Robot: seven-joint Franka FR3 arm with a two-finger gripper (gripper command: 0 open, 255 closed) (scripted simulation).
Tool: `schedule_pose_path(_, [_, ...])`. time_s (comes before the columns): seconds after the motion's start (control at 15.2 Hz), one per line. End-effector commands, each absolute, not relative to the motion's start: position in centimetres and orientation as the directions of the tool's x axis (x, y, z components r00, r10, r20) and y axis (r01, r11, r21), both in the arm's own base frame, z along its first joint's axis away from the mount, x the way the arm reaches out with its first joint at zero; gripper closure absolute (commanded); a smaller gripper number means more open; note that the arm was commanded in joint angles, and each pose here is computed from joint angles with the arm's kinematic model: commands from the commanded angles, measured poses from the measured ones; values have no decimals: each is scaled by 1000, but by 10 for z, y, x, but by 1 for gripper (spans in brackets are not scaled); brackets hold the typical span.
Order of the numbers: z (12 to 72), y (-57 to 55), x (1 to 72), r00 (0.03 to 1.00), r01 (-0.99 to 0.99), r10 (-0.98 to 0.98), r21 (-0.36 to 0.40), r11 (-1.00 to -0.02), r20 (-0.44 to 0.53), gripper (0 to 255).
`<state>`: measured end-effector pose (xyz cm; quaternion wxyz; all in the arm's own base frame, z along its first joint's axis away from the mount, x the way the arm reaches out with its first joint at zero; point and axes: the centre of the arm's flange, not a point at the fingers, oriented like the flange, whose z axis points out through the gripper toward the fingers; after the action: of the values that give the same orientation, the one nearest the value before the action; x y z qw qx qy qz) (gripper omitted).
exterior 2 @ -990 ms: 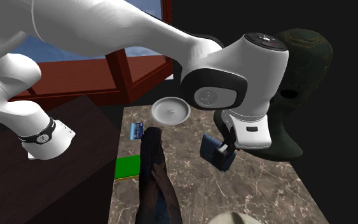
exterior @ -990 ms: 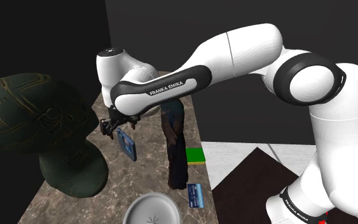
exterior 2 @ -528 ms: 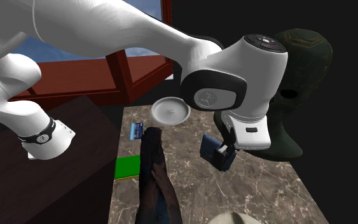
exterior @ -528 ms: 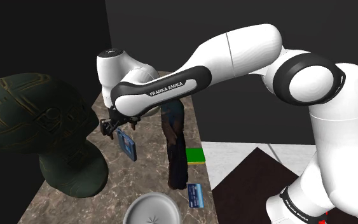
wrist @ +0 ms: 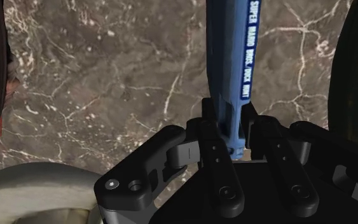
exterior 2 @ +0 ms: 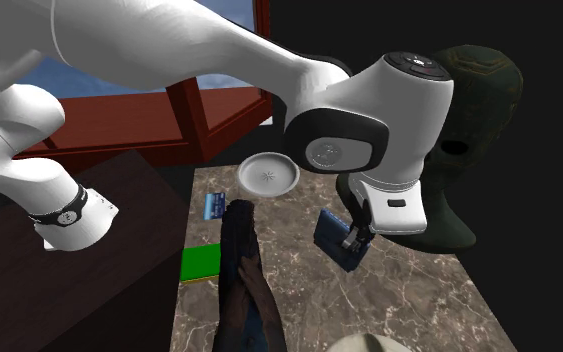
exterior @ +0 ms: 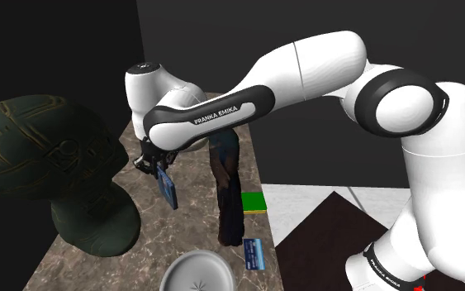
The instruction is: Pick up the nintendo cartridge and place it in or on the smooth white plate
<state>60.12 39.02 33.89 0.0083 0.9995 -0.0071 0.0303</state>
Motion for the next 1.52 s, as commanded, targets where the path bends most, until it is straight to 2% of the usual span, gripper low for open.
schedule_pose_path(0.0, [337, 391, 601, 998, -14, -13, 17, -1000, 58, 255])
schedule_pose_path(1.25, [427, 390, 601, 998, -14, -13, 17, -1000, 58, 255])
schedule_pose_path(1.45, [432, 398, 563, 998, -14, -13, 17, -1000, 58, 255])
